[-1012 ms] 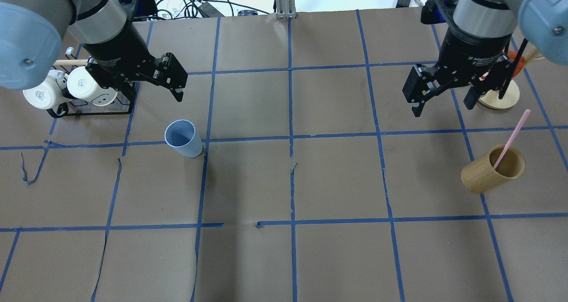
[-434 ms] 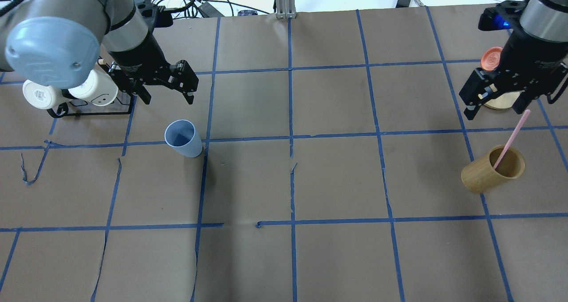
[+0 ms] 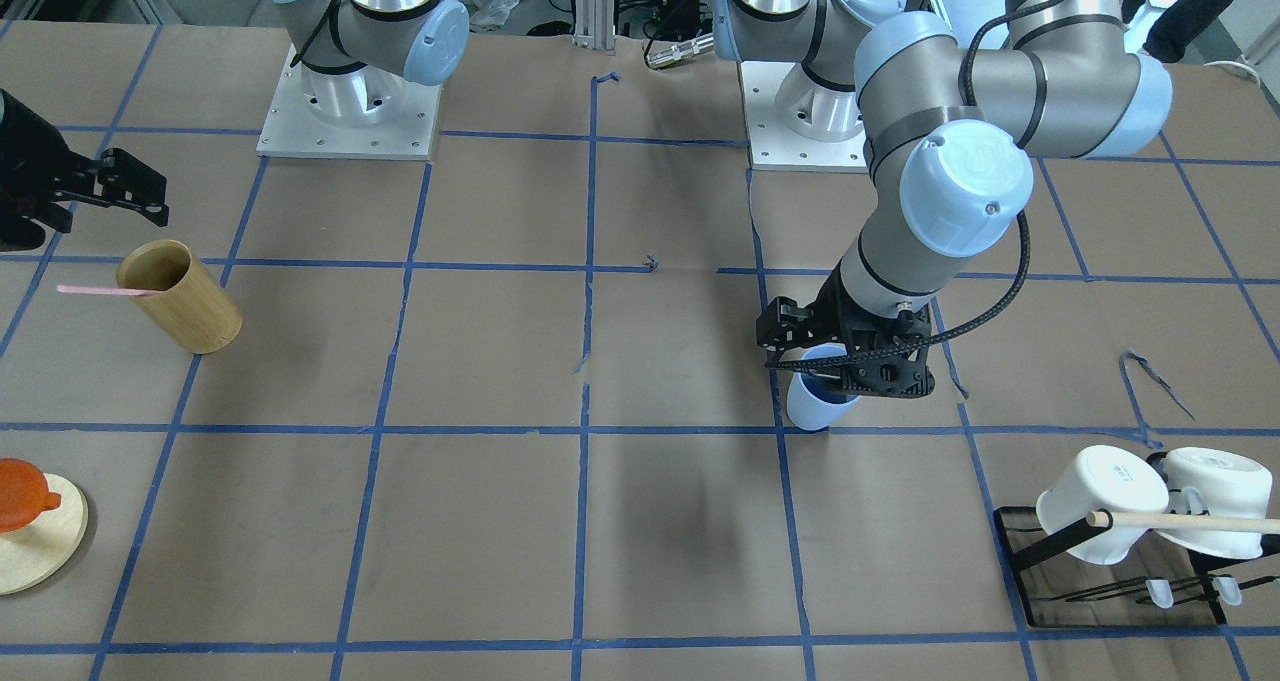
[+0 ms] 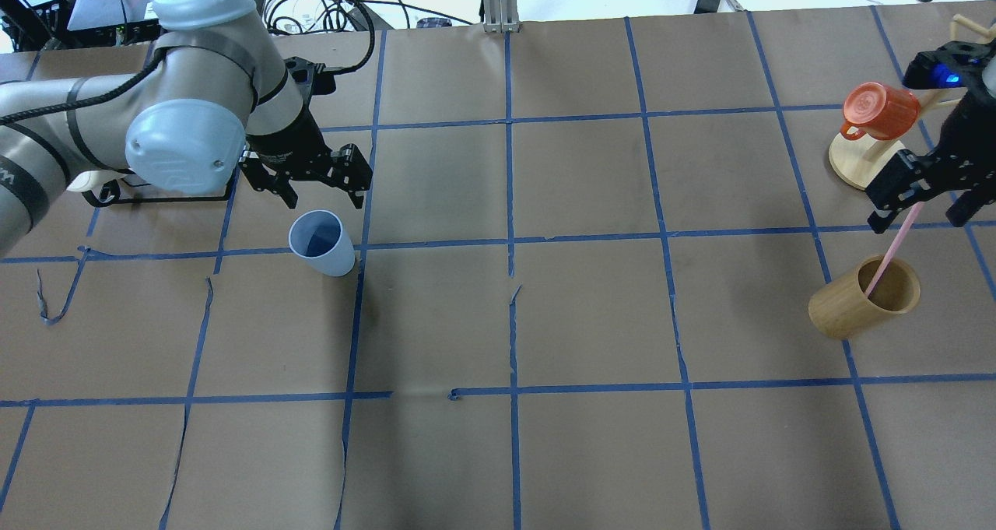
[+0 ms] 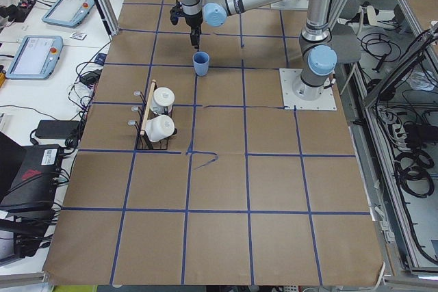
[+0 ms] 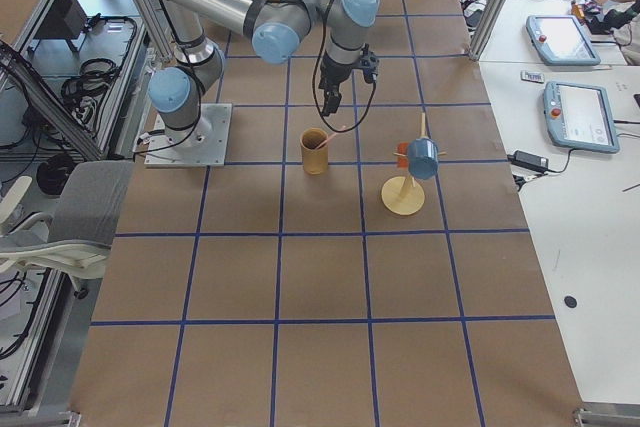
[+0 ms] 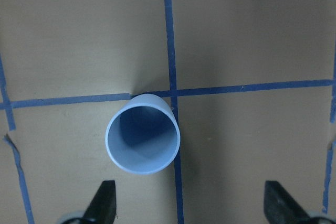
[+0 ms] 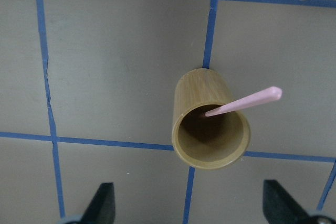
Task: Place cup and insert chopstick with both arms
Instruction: 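Grasp the light blue cup with left gripper while right gripper lowers over bamboo cup, then set the blue cup at table centre while right gripper grasps the pink stick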
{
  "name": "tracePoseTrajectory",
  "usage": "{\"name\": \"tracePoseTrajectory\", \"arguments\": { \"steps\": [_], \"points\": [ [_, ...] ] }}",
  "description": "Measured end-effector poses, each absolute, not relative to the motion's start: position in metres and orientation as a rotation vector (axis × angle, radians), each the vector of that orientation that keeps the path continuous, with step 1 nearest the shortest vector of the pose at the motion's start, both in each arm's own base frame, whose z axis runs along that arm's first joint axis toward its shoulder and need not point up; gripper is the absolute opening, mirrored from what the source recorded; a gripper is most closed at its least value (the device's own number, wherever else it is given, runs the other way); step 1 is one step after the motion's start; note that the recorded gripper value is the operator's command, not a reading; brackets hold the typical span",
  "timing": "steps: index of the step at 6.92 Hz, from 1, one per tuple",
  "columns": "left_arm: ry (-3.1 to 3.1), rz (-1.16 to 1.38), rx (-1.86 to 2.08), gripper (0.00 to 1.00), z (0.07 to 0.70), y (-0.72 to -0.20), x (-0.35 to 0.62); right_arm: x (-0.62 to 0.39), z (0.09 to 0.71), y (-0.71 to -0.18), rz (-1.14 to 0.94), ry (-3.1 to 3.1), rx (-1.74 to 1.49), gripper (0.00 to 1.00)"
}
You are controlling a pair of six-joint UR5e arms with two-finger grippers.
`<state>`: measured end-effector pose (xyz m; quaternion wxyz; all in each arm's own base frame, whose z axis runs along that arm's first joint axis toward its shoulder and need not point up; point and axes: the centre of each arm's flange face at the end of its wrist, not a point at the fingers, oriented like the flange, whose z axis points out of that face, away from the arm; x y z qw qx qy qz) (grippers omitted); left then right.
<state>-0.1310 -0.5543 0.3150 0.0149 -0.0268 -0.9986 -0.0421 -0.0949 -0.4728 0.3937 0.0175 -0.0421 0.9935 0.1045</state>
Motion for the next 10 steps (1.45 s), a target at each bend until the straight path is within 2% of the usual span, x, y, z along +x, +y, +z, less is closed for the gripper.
{"name": "tracePoseTrajectory", "arguments": {
  "steps": [1,3,4,6,7,8,10],
  "points": [
    [-3.109,-0.126,-0.082,0.74,0.297,-0.557,-0.131,-0.110,0.381,-0.471,0.310,3.083,-0.155,1.00],
    [-3.107,-0.144,-0.081,0.17,0.263,-0.556,-0.131,-0.131,0.364,-0.469,0.307,3.070,-0.172,1.00],
    [-3.106,-0.167,-0.082,0.00,0.247,-0.551,-0.131,-0.139,0.360,-0.471,0.281,3.075,-0.175,1.00],
    [-3.099,-0.167,-0.058,0.00,0.235,-0.550,-0.132,-0.147,0.352,-0.490,0.118,3.086,-0.157,0.88],
    [-3.091,-0.151,-0.011,0.00,0.238,-0.553,-0.134,-0.148,0.349,-0.497,0.056,3.080,-0.139,0.70],
    [-3.085,-0.108,0.050,0.00,0.249,-0.561,-0.146,-0.148,0.346,-0.498,0.035,3.077,-0.107,0.69],
    [-3.053,0.035,0.198,0.00,0.294,-0.589,-0.224,-0.147,0.344,-0.499,0.032,3.075,-0.068,0.45]
  ]
}}
